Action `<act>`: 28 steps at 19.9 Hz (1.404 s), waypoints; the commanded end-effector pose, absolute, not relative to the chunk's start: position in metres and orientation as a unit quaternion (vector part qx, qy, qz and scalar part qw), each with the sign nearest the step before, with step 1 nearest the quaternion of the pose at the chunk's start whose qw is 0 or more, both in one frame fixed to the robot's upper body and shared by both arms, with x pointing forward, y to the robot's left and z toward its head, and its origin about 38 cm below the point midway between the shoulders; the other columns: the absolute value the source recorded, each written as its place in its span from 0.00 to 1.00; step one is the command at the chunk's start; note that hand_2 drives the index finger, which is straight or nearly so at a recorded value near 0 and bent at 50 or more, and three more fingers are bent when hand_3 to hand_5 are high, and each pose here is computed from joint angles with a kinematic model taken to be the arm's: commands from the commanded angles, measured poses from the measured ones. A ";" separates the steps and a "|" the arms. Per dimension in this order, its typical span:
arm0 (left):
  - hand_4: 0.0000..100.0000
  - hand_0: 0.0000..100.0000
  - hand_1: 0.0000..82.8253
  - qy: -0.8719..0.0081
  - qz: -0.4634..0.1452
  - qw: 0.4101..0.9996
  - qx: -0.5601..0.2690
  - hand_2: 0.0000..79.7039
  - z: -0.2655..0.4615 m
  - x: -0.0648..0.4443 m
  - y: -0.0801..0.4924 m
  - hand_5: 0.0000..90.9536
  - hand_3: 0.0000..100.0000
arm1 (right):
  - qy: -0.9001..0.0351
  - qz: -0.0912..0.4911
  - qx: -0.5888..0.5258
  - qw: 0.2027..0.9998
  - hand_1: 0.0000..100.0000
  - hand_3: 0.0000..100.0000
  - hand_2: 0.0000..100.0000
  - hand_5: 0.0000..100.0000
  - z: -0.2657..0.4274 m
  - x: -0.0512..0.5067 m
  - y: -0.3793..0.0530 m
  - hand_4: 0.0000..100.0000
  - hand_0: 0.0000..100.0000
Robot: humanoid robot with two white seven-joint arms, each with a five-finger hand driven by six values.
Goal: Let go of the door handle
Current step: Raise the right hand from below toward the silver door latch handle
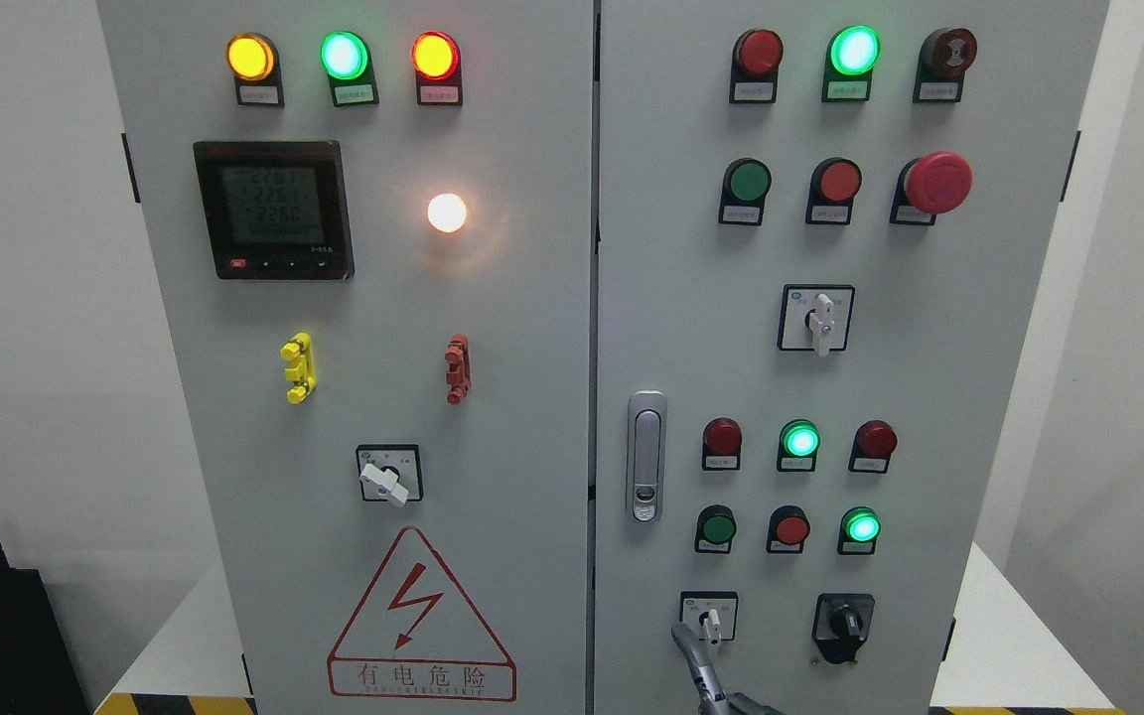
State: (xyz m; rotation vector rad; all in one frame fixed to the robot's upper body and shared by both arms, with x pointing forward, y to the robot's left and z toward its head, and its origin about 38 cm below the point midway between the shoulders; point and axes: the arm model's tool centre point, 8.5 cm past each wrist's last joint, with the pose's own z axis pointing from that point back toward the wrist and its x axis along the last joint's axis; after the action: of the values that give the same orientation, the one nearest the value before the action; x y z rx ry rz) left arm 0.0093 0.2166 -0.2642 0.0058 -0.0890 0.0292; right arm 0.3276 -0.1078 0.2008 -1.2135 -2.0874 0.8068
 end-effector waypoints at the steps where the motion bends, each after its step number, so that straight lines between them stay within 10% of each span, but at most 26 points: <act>1: 0.00 0.12 0.47 -0.041 0.002 0.999 0.002 0.00 -0.264 0.012 0.216 0.00 0.00 | -0.763 0.348 -0.481 0.256 0.48 1.00 0.04 0.97 0.207 0.333 -0.082 0.94 0.33; 28: 0.00 0.12 0.47 -0.041 0.002 0.999 0.002 0.00 -0.264 0.012 0.216 0.00 0.00 | -0.693 0.352 -0.545 0.313 0.41 1.00 0.01 0.99 0.221 0.402 -0.079 1.00 0.37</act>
State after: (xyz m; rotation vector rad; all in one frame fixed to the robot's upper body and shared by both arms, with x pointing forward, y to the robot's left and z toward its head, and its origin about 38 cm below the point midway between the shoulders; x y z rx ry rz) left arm 0.0093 0.2166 -0.2642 0.0060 -0.0890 0.0343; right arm 0.3931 -0.0821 0.2272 -1.4662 -1.8481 0.9124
